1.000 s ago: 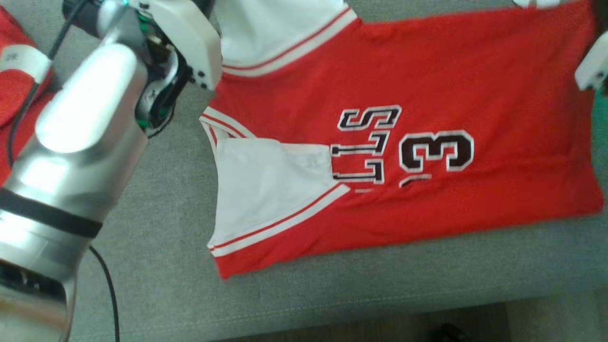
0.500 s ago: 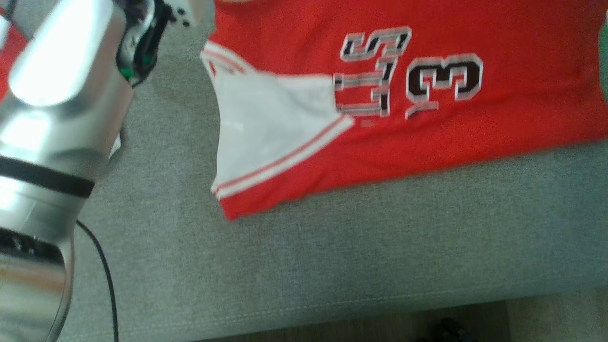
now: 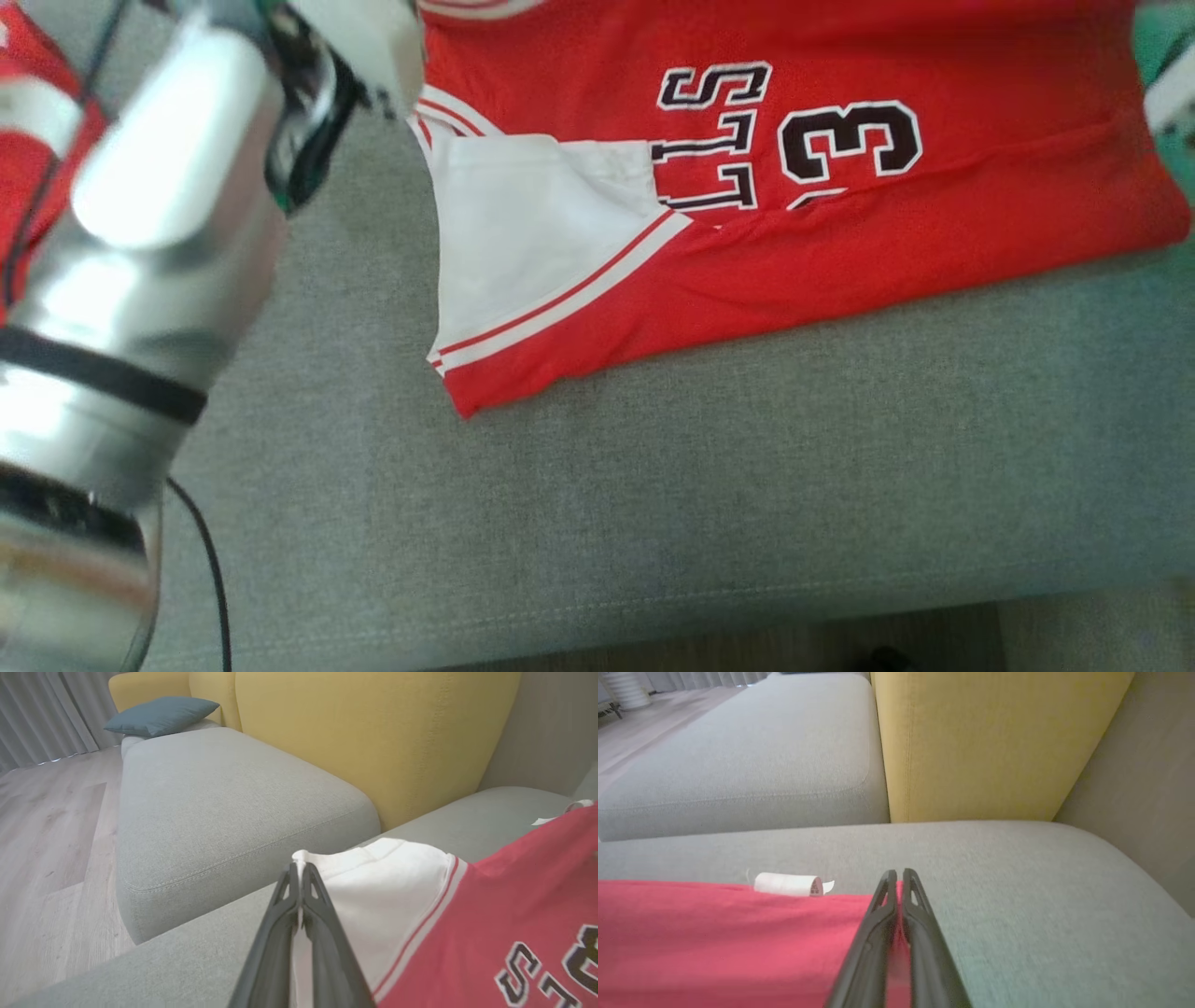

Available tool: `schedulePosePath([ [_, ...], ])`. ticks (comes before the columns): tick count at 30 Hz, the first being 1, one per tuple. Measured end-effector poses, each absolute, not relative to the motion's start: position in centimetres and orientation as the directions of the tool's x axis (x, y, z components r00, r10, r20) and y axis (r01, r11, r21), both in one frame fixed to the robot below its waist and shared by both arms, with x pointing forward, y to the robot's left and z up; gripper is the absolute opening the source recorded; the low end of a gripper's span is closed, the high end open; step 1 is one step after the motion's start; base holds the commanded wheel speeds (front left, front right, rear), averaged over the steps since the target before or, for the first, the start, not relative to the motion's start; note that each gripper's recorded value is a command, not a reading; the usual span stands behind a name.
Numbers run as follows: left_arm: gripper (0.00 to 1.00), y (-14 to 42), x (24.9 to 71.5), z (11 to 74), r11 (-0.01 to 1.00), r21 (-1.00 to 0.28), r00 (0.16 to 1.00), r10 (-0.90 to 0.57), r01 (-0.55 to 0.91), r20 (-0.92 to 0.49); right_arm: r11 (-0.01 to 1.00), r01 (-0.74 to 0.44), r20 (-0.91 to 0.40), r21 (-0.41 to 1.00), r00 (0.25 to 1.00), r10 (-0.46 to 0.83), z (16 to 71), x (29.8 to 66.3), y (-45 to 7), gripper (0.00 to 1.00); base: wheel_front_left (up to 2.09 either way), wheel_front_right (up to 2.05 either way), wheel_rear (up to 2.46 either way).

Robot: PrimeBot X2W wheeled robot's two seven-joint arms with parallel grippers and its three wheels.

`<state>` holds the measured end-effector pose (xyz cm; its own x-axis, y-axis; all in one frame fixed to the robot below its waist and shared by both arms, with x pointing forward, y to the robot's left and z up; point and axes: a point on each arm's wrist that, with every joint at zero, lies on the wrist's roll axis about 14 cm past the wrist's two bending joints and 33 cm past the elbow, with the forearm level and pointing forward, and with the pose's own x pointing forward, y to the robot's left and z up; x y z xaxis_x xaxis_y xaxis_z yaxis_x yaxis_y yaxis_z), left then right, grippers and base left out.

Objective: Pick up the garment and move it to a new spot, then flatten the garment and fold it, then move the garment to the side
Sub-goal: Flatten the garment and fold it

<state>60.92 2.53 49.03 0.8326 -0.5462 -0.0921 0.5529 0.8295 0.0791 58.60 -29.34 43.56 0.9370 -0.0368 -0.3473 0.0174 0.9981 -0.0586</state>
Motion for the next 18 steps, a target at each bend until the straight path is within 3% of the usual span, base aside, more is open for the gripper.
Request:
schedulePosePath([
  [8,0.0,3.1,56.0,49.0,0.78,0.151,0.794,-0.591,0.607,-0.14,0.999,0.036,-0.458,-0.034,0.888,-0.048,42.6,54.8,-30.5,0.0,0.0,0.0,0.0],
  [18,0.0,2.5,47.2,48.3,0.711,0.141,0.72,-0.65,0.689,-0.245,0.998,0.011,-0.633,-0.061,0.773,-0.047,40.7,49.3,-31.5,0.0,0.0,0.0,0.0],
])
